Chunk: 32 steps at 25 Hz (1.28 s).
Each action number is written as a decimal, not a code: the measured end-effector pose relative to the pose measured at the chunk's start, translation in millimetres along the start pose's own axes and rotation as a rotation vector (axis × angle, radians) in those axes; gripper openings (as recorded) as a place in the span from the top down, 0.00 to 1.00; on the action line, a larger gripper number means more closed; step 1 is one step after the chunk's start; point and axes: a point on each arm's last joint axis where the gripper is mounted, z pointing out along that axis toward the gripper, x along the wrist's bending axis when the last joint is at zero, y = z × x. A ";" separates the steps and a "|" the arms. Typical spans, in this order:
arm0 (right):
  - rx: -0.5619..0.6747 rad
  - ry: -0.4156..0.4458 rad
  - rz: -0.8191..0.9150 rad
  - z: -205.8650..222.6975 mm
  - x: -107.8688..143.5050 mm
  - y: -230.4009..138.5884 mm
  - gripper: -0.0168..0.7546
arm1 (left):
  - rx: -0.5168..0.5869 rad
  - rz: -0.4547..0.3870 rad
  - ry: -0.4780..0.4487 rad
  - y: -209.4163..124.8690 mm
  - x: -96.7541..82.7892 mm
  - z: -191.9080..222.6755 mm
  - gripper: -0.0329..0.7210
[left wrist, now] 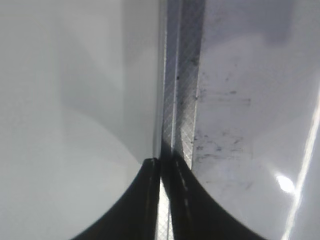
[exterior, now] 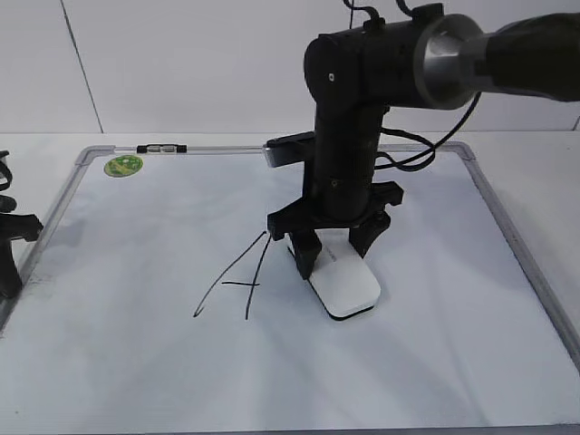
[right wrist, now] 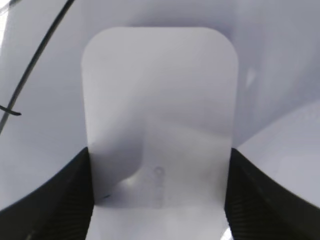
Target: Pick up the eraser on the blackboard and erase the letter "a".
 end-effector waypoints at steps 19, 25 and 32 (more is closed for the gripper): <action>-0.053 -0.014 0.091 -20.1 -32.8 1.3 0.30 | -0.007 -0.001 -0.001 0.6 -0.1 0.0 0.91; -0.254 -0.073 0.095 -101.8 -37.7 -17.4 0.30 | -0.009 -0.001 -0.001 0.8 -0.1 0.0 0.91; -0.343 -0.172 0.154 -136.5 -48.7 -31.6 0.30 | -0.009 -0.001 -0.001 0.8 -0.1 0.0 0.91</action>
